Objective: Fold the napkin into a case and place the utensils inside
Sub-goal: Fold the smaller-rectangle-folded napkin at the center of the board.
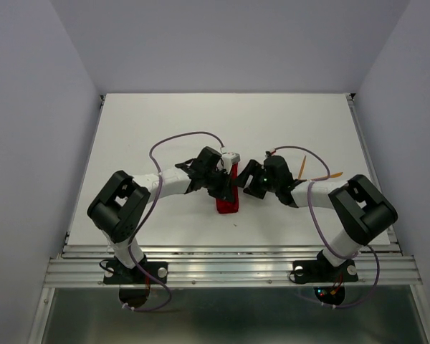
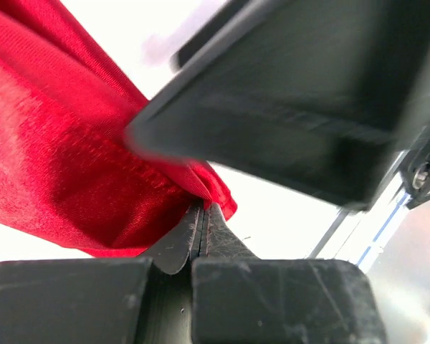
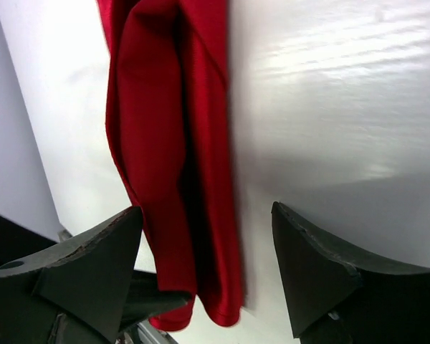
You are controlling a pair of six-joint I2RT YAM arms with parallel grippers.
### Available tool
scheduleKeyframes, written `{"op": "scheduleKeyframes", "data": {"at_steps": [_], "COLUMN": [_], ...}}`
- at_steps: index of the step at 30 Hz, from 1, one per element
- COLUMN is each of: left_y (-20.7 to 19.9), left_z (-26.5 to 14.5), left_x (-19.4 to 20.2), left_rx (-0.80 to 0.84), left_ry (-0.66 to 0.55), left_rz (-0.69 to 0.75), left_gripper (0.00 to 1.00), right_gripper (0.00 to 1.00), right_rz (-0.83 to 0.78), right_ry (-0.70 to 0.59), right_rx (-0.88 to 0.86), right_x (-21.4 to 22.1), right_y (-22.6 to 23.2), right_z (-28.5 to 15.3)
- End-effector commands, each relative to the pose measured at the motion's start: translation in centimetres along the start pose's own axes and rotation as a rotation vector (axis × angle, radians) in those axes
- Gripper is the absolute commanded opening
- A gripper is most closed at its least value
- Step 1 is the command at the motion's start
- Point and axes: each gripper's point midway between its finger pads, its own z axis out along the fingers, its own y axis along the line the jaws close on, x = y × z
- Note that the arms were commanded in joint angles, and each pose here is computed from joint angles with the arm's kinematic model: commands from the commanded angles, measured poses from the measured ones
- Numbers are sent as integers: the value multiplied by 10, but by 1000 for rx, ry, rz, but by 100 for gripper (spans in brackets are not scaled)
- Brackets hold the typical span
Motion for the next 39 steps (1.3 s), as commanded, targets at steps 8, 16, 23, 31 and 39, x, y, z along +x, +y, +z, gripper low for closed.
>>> {"op": "scheduleKeyframes", "data": {"at_steps": [8,16,23,31,39], "left_y": [-15,-13,-14,-16,-11], "left_z": [-5,-2,0,-3,-17], "left_x": [-13,-11,-11,-14,-22], "left_rx": [54,58,67,57,-26], "left_ry": [-62,-53,-48,-57,-63], "left_rz": [61,53,56,38,14], "left_gripper": [0,0,0,0,37], "right_gripper": [82,78,27,1,1], "right_rz": [-76,-100,-97,-45,-20], "right_ry": [89,152,185,146,141], "right_rx": [-131,-118,-115,-116,-107], "right_x": [4,12,22,21,23], "right_y": [29,25,20,16,8], "right_z": [15,21,27,27,31]}}
